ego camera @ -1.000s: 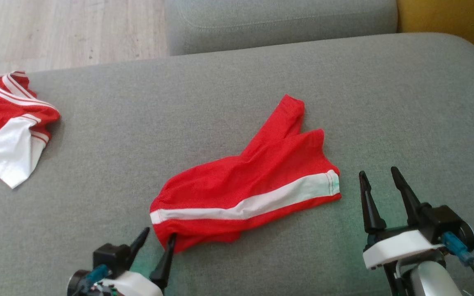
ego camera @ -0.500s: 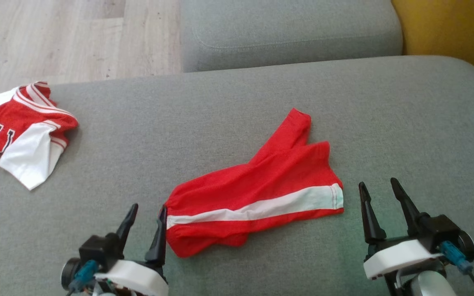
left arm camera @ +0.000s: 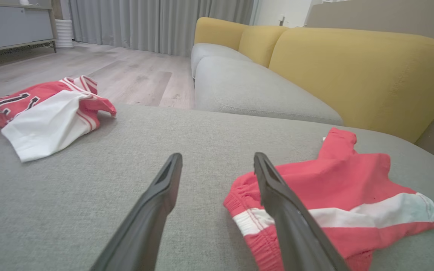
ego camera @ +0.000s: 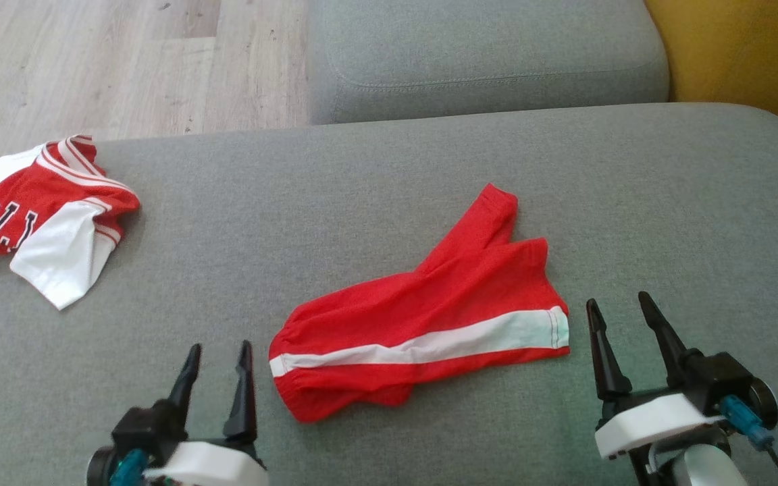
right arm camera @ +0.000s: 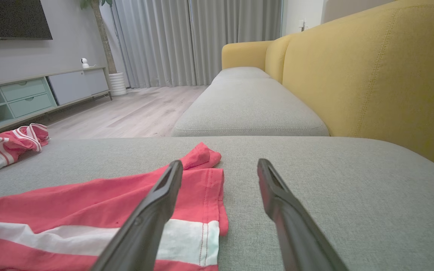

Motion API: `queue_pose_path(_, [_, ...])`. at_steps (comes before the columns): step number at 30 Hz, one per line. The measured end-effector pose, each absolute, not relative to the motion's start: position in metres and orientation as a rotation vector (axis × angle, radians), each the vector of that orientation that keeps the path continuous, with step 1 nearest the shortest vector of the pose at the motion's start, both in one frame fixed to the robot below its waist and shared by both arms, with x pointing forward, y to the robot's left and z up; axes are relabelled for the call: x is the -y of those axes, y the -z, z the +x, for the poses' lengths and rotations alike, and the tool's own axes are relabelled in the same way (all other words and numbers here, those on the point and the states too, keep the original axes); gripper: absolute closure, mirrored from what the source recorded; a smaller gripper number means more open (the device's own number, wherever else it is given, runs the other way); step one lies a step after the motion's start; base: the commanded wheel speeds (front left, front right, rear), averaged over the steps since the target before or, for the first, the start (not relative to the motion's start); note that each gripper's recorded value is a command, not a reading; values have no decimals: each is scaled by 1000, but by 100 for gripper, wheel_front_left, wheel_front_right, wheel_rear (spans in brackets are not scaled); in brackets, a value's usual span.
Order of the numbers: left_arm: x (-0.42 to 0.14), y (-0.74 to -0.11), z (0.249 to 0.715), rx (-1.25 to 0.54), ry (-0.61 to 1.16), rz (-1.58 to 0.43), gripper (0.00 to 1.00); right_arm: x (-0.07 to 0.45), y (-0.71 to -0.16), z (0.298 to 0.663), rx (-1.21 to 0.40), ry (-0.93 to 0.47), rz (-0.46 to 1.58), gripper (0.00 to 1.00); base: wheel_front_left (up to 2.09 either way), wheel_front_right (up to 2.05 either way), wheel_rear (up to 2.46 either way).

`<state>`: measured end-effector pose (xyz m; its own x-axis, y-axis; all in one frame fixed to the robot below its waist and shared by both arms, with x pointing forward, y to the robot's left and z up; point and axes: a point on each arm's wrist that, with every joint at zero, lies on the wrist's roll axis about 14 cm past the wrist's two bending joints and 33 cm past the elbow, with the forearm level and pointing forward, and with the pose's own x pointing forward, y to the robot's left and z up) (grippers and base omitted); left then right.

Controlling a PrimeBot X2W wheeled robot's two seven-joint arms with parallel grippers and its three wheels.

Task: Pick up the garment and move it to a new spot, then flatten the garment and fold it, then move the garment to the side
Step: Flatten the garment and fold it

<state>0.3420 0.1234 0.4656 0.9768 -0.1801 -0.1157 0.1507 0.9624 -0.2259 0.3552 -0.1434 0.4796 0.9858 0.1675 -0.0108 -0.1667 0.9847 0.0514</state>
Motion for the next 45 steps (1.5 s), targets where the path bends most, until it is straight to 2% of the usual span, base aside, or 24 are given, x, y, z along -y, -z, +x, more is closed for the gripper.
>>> queue_pose_path(11, [-143,-454,342,-152,93,-220,0,136,-476,356,-28,-190,50,0,0,0,0])
queue_pose_path(30, [-143,-435,334,-213,86,-223,0,134,-466,357,-60,-197,51,0,0,0,0])
queue_pose_path(38, [-105,-426,335,-374,249,-238,0,138,-459,359,-80,-184,55,0,0,0,0])
queue_pose_path(45, [-89,-416,337,-542,311,-290,0,140,-453,360,-105,-174,72,0,0,0,0])
